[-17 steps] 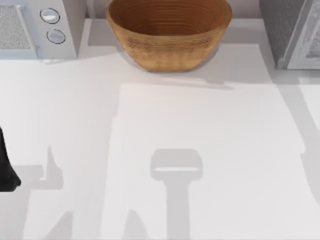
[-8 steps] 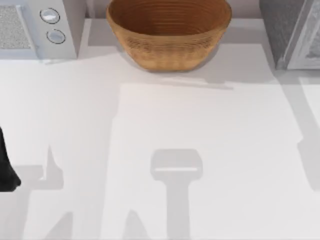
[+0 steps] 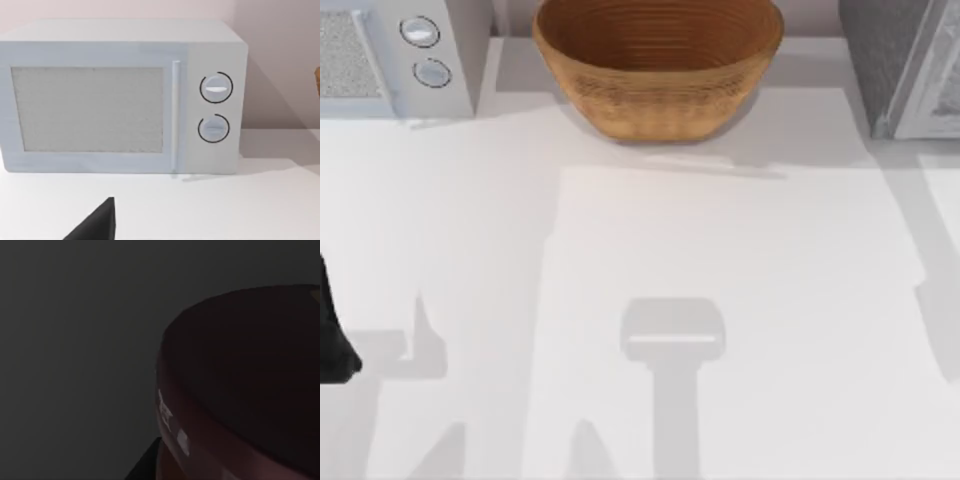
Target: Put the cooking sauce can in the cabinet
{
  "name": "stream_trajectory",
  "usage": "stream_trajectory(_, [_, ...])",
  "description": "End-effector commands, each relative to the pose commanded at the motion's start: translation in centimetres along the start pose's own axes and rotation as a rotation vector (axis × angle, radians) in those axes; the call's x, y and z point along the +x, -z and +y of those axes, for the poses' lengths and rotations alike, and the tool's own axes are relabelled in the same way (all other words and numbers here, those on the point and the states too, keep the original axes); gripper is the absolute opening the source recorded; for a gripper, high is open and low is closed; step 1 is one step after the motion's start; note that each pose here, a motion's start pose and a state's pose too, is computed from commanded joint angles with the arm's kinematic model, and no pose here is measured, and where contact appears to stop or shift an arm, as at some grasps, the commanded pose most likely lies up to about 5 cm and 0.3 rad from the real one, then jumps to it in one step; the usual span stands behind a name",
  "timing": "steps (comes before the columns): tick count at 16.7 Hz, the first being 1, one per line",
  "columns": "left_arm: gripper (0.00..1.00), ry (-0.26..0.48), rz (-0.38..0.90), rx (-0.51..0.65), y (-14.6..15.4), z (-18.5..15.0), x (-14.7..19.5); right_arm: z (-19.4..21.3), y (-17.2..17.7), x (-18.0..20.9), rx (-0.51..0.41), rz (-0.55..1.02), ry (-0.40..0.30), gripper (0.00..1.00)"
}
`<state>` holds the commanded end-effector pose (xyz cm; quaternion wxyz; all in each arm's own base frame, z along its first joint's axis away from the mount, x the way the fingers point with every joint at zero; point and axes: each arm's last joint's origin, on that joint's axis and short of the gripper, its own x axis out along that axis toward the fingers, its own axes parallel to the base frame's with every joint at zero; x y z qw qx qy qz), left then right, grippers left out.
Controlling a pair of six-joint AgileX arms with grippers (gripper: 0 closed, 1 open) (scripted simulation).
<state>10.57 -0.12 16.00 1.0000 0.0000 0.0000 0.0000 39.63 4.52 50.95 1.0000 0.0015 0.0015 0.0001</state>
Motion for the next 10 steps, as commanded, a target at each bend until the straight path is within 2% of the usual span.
stream_trajectory(4, [1.0, 0.0, 0.0, 0.0, 0.0, 0.0, 0.0, 0.0, 0.0, 0.0, 0.0, 0.0, 0.0, 0.98])
stream_trajectory(10, [1.0, 0.0, 0.0, 0.0, 0.0, 0.0, 0.0, 0.0, 0.0, 0.0, 0.0, 0.0, 0.0, 1.0])
